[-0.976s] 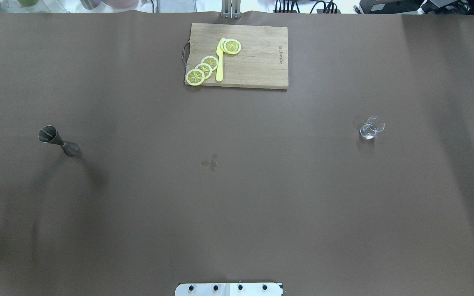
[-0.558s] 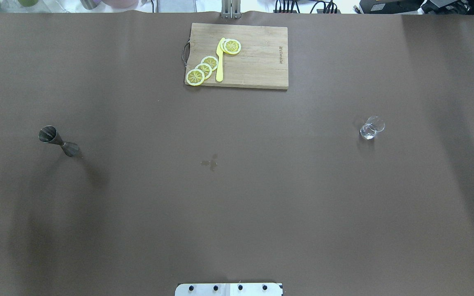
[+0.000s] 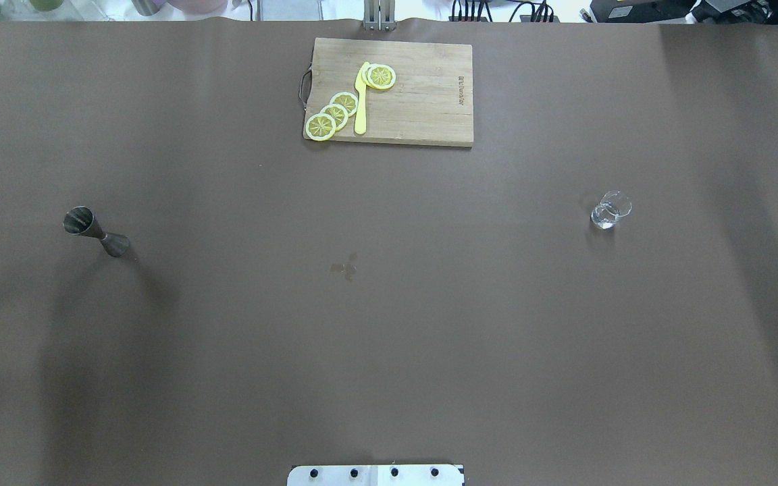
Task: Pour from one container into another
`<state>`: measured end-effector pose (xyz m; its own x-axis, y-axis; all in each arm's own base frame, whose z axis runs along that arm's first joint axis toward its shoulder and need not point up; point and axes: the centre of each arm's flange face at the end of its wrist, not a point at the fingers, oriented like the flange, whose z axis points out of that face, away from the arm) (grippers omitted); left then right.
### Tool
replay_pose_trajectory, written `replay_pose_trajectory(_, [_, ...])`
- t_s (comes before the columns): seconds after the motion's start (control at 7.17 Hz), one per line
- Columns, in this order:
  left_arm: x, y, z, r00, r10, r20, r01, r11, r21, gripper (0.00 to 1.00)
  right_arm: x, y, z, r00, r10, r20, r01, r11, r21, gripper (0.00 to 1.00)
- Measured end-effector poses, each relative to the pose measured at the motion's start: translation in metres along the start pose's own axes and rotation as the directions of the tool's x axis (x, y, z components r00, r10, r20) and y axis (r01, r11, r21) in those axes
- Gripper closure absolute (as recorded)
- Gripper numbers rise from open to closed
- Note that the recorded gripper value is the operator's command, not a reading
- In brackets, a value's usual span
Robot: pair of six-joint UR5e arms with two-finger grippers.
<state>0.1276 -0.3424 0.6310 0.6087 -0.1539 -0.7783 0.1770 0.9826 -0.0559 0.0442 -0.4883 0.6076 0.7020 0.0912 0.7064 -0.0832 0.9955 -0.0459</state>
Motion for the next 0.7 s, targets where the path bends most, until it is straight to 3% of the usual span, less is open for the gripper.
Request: replay_pose_trajectory(0.7, [-0.014,-0.058,-0.028,0.975,0.204,0.084,-0.201,0.978,-0.048,0.03,0.001,0.000,0.000,1.000,0.000,0.002,0.000,1.000,0.000,0.00])
